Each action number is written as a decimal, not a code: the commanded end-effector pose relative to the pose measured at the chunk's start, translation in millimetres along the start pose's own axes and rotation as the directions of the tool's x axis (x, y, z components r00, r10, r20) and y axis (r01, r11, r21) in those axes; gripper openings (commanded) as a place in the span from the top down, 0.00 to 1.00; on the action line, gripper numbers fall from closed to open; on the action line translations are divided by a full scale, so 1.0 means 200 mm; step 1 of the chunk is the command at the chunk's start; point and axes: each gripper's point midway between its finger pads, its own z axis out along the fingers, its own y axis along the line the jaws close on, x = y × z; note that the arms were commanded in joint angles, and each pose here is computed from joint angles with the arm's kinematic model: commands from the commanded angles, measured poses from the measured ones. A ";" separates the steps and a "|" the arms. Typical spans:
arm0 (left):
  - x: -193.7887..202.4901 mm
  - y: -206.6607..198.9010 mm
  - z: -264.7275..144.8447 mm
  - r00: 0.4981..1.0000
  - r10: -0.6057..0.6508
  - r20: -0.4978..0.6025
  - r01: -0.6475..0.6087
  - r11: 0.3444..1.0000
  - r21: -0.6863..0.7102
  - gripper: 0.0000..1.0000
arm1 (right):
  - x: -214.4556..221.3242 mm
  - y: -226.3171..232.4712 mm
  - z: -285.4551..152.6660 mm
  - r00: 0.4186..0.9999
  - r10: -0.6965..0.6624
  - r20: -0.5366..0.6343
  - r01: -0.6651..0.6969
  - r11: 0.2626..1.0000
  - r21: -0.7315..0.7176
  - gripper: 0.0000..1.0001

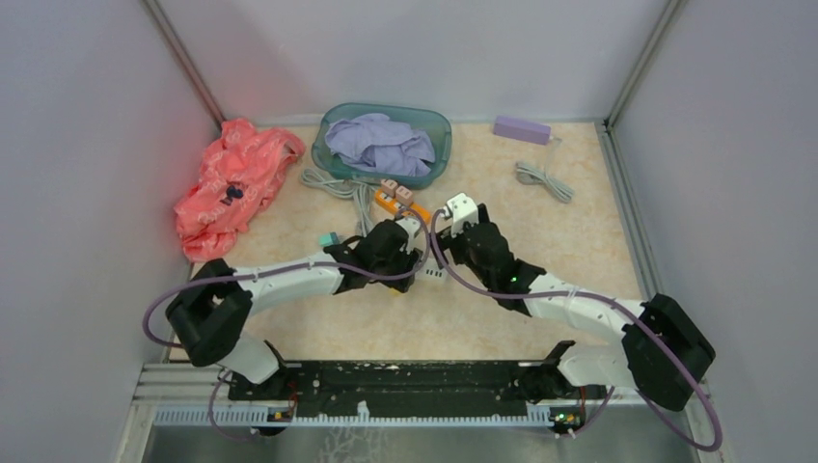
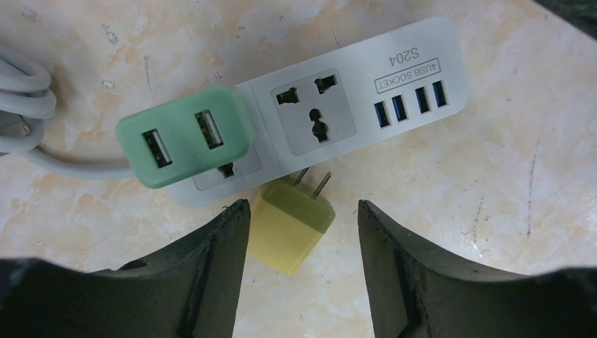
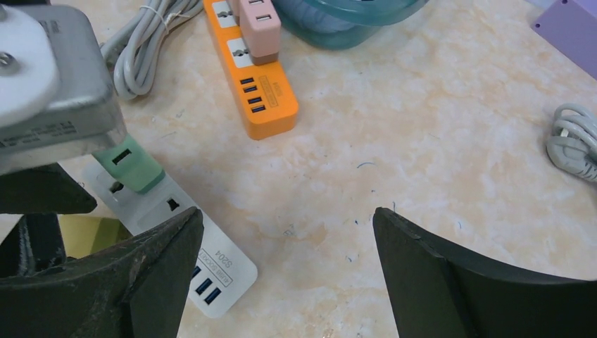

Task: Insert the plug

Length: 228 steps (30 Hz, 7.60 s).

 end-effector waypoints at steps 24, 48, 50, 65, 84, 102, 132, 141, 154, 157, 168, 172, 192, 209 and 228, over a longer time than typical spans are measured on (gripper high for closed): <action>0.17 -0.03 0.12 0.979 0.067 -0.194 -0.092 0.988 -0.126 0.53 | -0.03 -0.07 0.00 0.997 0.039 0.061 -0.044 0.995 0.087 0.09; -0.15 -0.13 -0.22 0.874 -0.478 0.087 0.472 0.878 0.083 0.71 | -0.11 -0.08 -0.05 0.971 0.185 0.149 -0.200 0.976 0.088 0.01; -0.19 -0.12 -0.24 0.839 -0.533 0.111 0.522 0.845 0.116 0.71 | -0.13 -0.06 -0.05 0.966 0.202 0.159 -0.214 0.975 0.062 0.01; -0.36 0.06 -0.37 0.497 -0.848 0.184 0.812 0.530 0.246 0.75 | -0.25 0.08 -0.07 0.922 0.313 0.228 -0.294 0.949 -0.115 0.03; -0.47 0.16 -0.46 0.075 -0.983 0.168 0.916 0.135 0.378 0.84 | -0.48 0.32 -0.16 0.816 0.432 0.383 -0.349 0.898 -0.269 0.09; -0.56 0.12 -0.50 -0.060 -0.996 0.063 0.893 -0.025 0.448 0.90 | -0.49 0.50 -0.12 0.784 0.430 0.448 -0.347 0.902 -0.258 0.28; -0.55 0.08 -0.48 -0.077 -0.997 -0.005 0.882 -0.070 0.465 0.91 | -0.53 0.54 -0.07 0.758 0.417 0.502 -0.324 0.908 -0.264 0.61; -0.56 0.07 -0.48 -0.083 -0.996 -0.016 0.871 -0.080 0.485 0.90 | -0.49 0.57 -0.06 0.773 0.435 0.461 -0.337 0.898 -0.282 0.54; -0.55 0.08 -0.49 -0.085 -0.996 -0.008 0.867 -0.078 0.493 0.90 | -0.47 0.57 -0.05 0.783 0.427 0.451 -0.334 0.902 -0.273 0.65; -0.53 0.09 -0.47 -0.084 -0.996 -0.002 0.873 -0.075 0.482 0.85 | -0.49 0.56 -0.06 0.791 0.401 0.462 -0.308 0.913 -0.267 0.80; -0.38 0.19 -0.42 0.003 -0.989 0.145 0.909 0.063 0.412 0.52 | -0.51 0.58 -0.10 0.837 0.302 0.456 -0.191 0.942 -0.275 1.00; -0.31 0.27 -0.41 0.069 -0.963 0.259 0.923 0.160 0.351 0.44 | -0.52 0.58 -0.09 0.880 0.236 0.413 -0.118 0.949 -0.293 1.00; -0.07 0.50 -0.35 0.378 -0.825 0.420 0.883 0.457 0.102 0.35 | -0.41 0.40 -0.10 0.983 -0.172 0.057 0.181 0.908 -0.378 1.00; 0.01 0.38 -0.09 0.496 -0.846 0.196 0.860 0.510 0.025 0.40 | -0.29 0.34 0.00 0.881 -0.418 -0.220 0.248 0.806 -0.538 1.00; -0.01 0.38 0.01 0.522 -0.841 0.141 0.847 0.531 0.029 0.48 | -0.06 0.32 0.15 0.708 -0.595 -0.381 0.251 0.715 -0.652 1.00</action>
